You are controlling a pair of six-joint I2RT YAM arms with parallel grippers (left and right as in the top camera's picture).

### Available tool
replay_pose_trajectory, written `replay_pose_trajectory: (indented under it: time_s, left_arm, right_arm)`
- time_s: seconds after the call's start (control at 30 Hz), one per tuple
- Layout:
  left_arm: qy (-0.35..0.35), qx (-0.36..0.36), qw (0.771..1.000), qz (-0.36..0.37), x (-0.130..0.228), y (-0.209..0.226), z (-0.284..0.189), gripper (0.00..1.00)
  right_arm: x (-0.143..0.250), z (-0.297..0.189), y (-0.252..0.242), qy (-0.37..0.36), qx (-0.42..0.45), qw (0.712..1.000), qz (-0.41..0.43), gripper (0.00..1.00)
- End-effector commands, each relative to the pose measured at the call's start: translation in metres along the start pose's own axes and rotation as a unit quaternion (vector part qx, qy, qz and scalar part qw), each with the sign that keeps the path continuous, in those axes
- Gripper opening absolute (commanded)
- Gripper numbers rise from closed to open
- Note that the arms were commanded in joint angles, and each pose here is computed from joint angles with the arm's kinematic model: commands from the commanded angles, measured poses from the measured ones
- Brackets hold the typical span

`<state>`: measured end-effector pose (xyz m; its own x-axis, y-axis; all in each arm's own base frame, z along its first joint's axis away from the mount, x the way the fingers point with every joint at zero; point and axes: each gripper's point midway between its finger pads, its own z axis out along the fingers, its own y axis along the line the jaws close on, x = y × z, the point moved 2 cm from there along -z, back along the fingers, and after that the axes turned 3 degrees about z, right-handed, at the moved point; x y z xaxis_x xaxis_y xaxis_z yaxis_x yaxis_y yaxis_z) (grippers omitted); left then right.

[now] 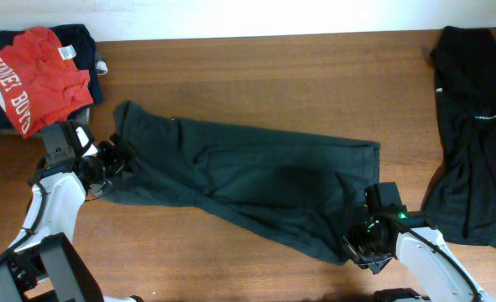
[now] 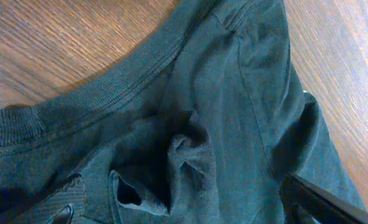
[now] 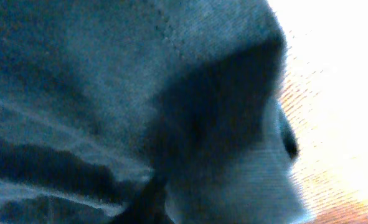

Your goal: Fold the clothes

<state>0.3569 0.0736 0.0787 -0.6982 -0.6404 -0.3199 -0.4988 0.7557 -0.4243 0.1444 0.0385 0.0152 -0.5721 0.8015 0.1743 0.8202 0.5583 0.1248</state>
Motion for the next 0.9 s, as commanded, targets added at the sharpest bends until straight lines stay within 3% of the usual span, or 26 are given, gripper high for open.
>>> replay_pose_trajectory:
  time_s: [0.0, 0.03, 0.07, 0.17, 0.23, 0.37, 0.4, 0.43, 0.47, 0.5, 0.67, 0.87]
  left_arm:
    - [0.000, -0.001, 1.000, 0.004, -0.004, -0.002, 0.001, 0.95]
    - [0.000, -0.001, 1.000, 0.004, -0.003, -0.002, 0.000, 0.82]
    - [0.003, -0.002, 1.000, 0.003, -0.002, -0.002, 0.000, 0.56]
    - [-0.007, 0.003, 1.000, 0.007, -0.007, -0.006, -0.005, 0.11]
    - [-0.021, 0.008, 1.000, 0.011, -0.018, -0.012, -0.010, 0.01]
    - [-0.046, 0.019, 0.999, 0.019, -0.031, -0.018, -0.012, 0.01]
    - [-0.042, 0.019, 0.999, 0.018, -0.029, -0.018, -0.012, 0.01]
    - [-0.038, 0.017, 0.999, 0.017, -0.027, -0.017, -0.012, 0.04]
    - [-0.035, 0.016, 0.999, 0.016, -0.026, -0.017, -0.012, 0.08]
    - [-0.032, 0.015, 0.999, 0.015, -0.025, -0.016, -0.012, 0.11]
    - [-0.031, 0.014, 0.999, 0.015, -0.024, -0.016, -0.012, 0.23]
    - [-0.030, 0.014, 0.999, 0.014, -0.024, -0.016, -0.012, 0.23]
  right_arm:
    - [-0.011, -0.007, 0.001, -0.028, 0.014, 0.999, -0.002, 0.17]
    - [-0.013, -0.013, 0.004, -0.035, 0.016, 0.999, -0.002, 0.17]
    - [-0.021, -0.030, 0.007, -0.056, 0.031, 0.998, -0.002, 0.17]
    - [-0.036, -0.061, 0.019, -0.103, 0.041, 0.994, -0.018, 0.21]
    - [-0.046, -0.070, 0.033, -0.128, 0.018, 0.991, -0.022, 0.24]
    - [-0.054, -0.070, 0.043, -0.146, 0.001, 0.989, -0.023, 0.23]
    - [-0.051, -0.068, 0.040, -0.133, 0.007, 0.991, -0.023, 0.27]
    - [-0.047, -0.065, 0.035, -0.120, 0.021, 0.992, -0.021, 0.48]
    - [-0.043, -0.064, 0.029, -0.111, 0.035, 0.993, -0.019, 0.57]
    - [-0.040, -0.063, 0.023, -0.102, 0.048, 0.994, -0.017, 0.59]
    - [-0.014, -0.061, 0.013, -0.029, 0.061, 0.998, -0.008, 0.58]
    - [0.001, -0.044, -0.004, 0.010, 0.077, 0.997, 0.004, 0.60]
